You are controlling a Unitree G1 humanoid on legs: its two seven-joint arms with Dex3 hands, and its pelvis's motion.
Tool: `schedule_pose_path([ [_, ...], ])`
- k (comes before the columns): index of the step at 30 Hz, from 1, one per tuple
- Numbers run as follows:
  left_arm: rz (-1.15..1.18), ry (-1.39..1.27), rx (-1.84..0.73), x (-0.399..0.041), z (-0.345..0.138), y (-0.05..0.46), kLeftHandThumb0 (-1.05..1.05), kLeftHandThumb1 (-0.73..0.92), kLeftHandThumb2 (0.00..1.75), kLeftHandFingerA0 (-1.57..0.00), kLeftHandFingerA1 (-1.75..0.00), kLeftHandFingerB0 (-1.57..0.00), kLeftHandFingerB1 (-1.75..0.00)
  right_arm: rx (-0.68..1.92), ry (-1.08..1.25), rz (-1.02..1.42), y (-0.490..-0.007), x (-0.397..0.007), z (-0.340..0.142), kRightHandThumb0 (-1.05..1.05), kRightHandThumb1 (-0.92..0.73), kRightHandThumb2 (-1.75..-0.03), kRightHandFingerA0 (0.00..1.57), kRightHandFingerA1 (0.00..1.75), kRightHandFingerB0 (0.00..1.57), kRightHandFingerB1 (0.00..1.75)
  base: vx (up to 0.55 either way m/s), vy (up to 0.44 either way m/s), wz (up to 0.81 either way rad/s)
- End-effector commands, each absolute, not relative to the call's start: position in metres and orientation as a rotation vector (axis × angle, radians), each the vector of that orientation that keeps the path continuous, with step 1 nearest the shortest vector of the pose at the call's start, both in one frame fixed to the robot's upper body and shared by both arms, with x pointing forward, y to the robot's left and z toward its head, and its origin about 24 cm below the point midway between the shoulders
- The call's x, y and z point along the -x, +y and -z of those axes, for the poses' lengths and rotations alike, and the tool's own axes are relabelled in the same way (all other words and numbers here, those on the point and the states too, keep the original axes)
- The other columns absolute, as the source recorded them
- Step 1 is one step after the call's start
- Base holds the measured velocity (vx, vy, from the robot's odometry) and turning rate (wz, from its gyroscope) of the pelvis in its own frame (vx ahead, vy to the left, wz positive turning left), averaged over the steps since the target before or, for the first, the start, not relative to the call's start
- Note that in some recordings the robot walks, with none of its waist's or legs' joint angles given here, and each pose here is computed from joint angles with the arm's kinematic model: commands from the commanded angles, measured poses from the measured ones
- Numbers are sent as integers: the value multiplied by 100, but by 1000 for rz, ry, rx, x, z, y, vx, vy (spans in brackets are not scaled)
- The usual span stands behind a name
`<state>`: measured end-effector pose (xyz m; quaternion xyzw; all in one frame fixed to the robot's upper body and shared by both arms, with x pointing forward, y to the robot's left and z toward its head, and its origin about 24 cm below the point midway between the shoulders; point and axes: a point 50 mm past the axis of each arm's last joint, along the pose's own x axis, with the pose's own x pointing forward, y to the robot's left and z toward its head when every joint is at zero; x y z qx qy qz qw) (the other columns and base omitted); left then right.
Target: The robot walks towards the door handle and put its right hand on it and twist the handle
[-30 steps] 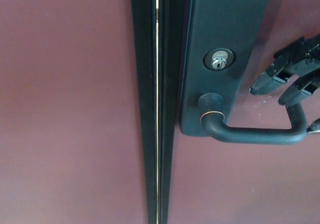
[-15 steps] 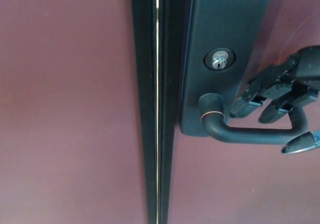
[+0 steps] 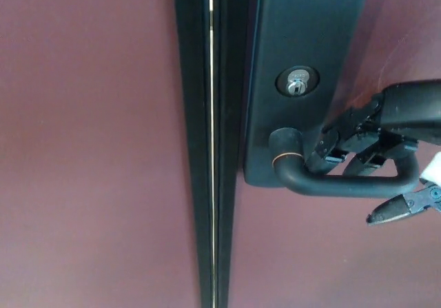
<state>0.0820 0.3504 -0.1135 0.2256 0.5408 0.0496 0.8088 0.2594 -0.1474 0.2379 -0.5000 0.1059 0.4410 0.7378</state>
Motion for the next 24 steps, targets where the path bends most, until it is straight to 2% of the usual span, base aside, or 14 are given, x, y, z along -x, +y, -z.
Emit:
schedule_pose_path([
  [1, -108, 1161, -474, -79, 112, 354, -44, 14, 87, -85, -91, -65, -81, 1114, 252, -990, -144, -260, -231, -54, -55, -57, 35, 37, 37, 33, 0, 0, 0],
  [12, -124, 1160, -468, -79, 112, 353, -45, 14, 88, -86, -92, -66, -81, 1171, 274, -952, -150, -266, -226, -57, -54, -56, 37, 36, 38, 33, 0, 0, 0],
  [23, -120, 1164, -465, -78, 112, 354, -45, 14, 87, -88, -92, -67, -81, 1238, 307, -959, -146, -266, -202, -57, -54, -57, 40, 38, 38, 33, 0, 0, 0],
  [24, -121, 1163, -463, -78, 112, 354, -45, 14, 87, -88, -92, -67, -81, 1245, 302, -961, -146, -266, -201, -56, -42, -80, 38, 52, 27, 44, 0, 0, 0],
])
